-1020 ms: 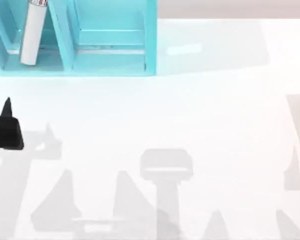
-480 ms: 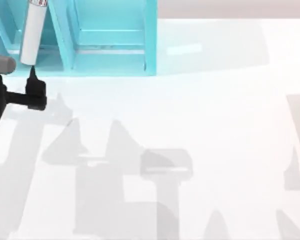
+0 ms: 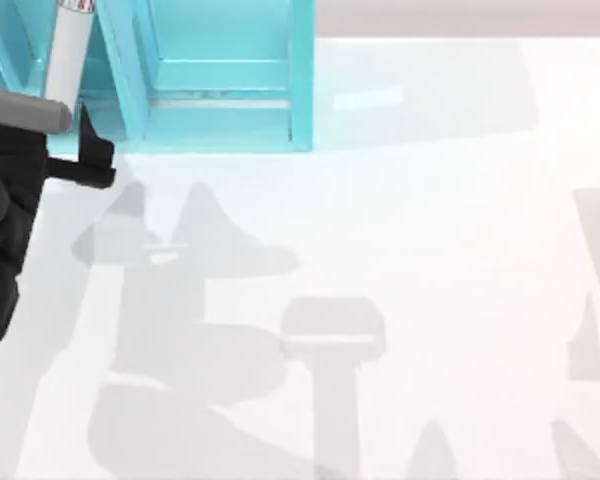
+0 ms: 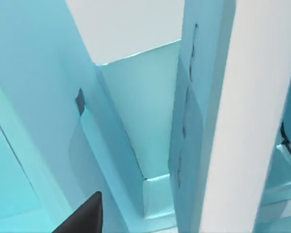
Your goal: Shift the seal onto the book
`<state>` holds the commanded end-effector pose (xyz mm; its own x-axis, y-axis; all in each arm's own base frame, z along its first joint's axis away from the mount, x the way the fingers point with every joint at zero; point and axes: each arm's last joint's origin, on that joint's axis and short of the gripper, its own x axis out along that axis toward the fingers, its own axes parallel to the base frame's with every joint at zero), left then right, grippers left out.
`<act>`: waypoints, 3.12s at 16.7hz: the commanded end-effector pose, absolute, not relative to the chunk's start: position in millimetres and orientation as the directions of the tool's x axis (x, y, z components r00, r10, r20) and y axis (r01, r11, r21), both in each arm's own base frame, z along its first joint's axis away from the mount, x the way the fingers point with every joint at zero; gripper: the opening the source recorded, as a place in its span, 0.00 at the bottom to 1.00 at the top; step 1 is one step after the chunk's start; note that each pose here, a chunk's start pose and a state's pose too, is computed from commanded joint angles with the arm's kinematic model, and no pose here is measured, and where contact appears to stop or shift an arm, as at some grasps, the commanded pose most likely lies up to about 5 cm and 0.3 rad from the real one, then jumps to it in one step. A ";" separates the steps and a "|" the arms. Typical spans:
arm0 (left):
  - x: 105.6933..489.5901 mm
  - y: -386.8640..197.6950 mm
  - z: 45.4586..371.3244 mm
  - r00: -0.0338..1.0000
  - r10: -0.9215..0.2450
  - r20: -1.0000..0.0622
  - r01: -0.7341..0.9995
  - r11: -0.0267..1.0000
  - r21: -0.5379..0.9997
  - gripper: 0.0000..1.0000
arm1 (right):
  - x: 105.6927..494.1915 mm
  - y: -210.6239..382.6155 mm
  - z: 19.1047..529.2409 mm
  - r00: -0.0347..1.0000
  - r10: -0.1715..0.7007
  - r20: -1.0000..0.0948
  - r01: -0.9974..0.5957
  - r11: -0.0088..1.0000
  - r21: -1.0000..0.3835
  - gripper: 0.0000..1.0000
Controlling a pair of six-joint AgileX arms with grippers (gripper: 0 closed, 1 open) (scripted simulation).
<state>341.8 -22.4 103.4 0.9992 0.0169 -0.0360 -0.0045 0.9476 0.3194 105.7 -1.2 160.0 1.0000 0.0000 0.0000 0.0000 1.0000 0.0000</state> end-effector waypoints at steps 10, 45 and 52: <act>354.6 -27.9 70.3 1.000 0.006 -0.023 0.003 0.923 0.384 1.00 | 105.7 -1.2 160.0 1.000 0.000 0.000 0.000 1.000 0.000 1.00; 454.5 -27.3 68.1 1.000 0.006 -0.023 0.003 0.923 0.384 0.00 | 105.7 -1.2 160.0 1.000 0.000 0.000 0.000 1.000 0.000 1.00; 453.9 -25.1 67.6 1.000 0.012 -0.026 -0.001 0.922 0.386 0.00 | 105.7 -1.2 160.0 1.000 0.000 0.000 0.000 1.000 0.000 1.00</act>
<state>453.9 -25.1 67.6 0.9996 0.0124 -0.0259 -0.0014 0.9224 0.3863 105.7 -1.2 160.0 1.0000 0.0000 0.0000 0.0000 1.0000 0.0000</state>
